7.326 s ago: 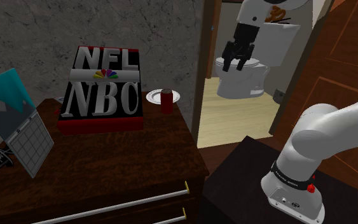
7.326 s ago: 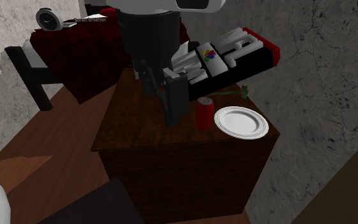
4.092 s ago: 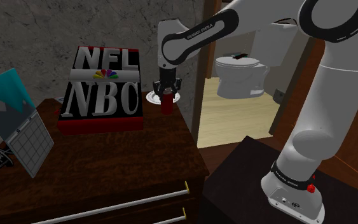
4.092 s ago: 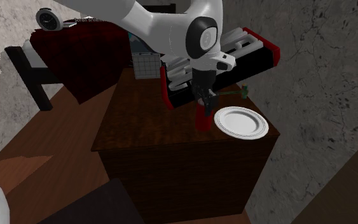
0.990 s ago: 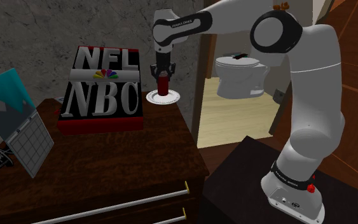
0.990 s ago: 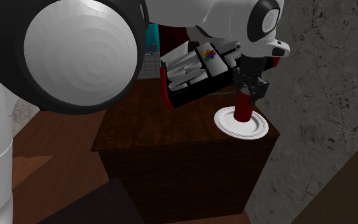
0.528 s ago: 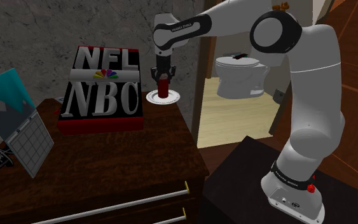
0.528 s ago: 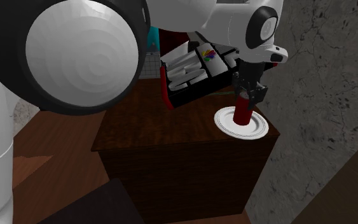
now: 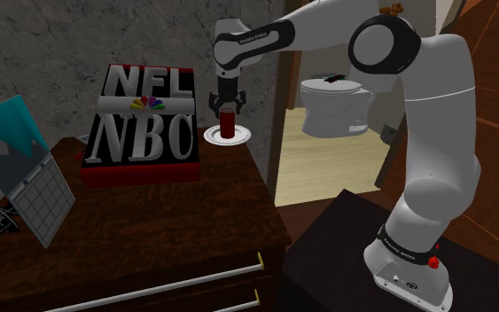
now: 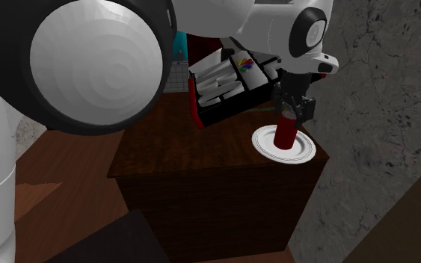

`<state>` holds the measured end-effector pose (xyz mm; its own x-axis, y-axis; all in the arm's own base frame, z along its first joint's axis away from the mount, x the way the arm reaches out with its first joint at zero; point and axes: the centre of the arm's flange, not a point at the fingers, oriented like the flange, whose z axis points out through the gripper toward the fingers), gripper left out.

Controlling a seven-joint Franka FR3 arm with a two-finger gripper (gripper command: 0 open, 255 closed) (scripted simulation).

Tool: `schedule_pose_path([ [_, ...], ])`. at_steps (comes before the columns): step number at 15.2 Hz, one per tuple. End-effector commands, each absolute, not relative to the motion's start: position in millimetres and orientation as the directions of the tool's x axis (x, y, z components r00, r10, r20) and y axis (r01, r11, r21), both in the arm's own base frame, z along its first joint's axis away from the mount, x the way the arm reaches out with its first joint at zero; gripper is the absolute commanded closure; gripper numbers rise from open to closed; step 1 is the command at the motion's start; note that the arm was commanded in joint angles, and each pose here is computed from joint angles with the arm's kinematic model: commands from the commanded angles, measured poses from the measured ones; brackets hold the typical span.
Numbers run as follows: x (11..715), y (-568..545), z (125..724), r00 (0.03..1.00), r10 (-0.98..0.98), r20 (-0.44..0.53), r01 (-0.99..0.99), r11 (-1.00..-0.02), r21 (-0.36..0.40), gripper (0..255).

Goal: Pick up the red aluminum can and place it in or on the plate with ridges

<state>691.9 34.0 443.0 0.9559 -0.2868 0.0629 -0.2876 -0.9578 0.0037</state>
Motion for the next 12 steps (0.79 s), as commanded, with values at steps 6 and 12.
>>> schedule_pose_path([
  [6,689,35,493,0.956,-0.287,0.063,-0.288,-0.958,0.004,0],
  [12,689,35,493,0.956,-0.287,0.063,-0.288,-0.958,0.004,0],
])
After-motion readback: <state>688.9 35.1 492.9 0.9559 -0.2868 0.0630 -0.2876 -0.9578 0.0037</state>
